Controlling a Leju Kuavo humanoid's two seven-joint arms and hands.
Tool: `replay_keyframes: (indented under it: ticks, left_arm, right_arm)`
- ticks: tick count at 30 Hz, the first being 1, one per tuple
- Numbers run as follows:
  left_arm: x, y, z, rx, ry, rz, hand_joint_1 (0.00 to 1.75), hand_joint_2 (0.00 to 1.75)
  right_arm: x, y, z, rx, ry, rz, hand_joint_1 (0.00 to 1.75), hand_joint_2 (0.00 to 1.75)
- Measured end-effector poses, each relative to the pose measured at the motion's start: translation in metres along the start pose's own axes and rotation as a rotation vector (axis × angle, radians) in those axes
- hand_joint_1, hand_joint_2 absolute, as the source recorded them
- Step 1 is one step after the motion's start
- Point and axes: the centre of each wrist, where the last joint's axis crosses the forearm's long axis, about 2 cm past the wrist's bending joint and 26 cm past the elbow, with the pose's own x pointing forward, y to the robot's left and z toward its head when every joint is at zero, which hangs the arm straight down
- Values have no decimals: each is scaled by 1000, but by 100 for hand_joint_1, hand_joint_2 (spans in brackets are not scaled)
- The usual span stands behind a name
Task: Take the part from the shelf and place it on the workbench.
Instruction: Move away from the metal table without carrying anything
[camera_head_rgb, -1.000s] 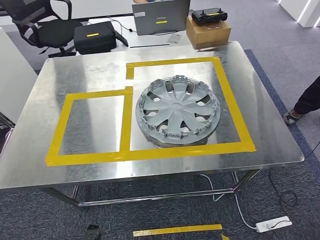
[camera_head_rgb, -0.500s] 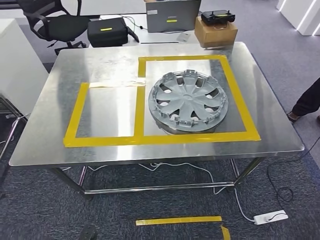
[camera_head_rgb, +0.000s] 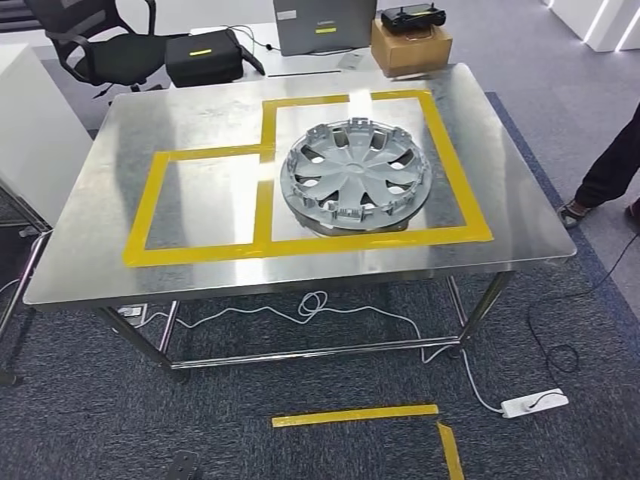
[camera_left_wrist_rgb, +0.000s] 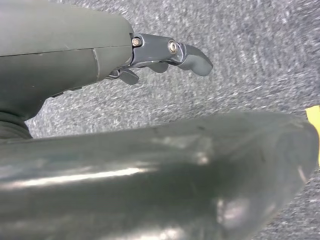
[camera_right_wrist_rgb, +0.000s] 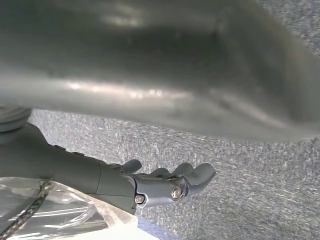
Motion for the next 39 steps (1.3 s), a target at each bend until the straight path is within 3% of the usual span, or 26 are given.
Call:
replay_keyframes:
  ticks: [39]
  left_arm:
    - [2,3,-2,3,-13,-10,0,0]
  right_arm:
    - [0,-1,-1,4,-8,12,0,0]
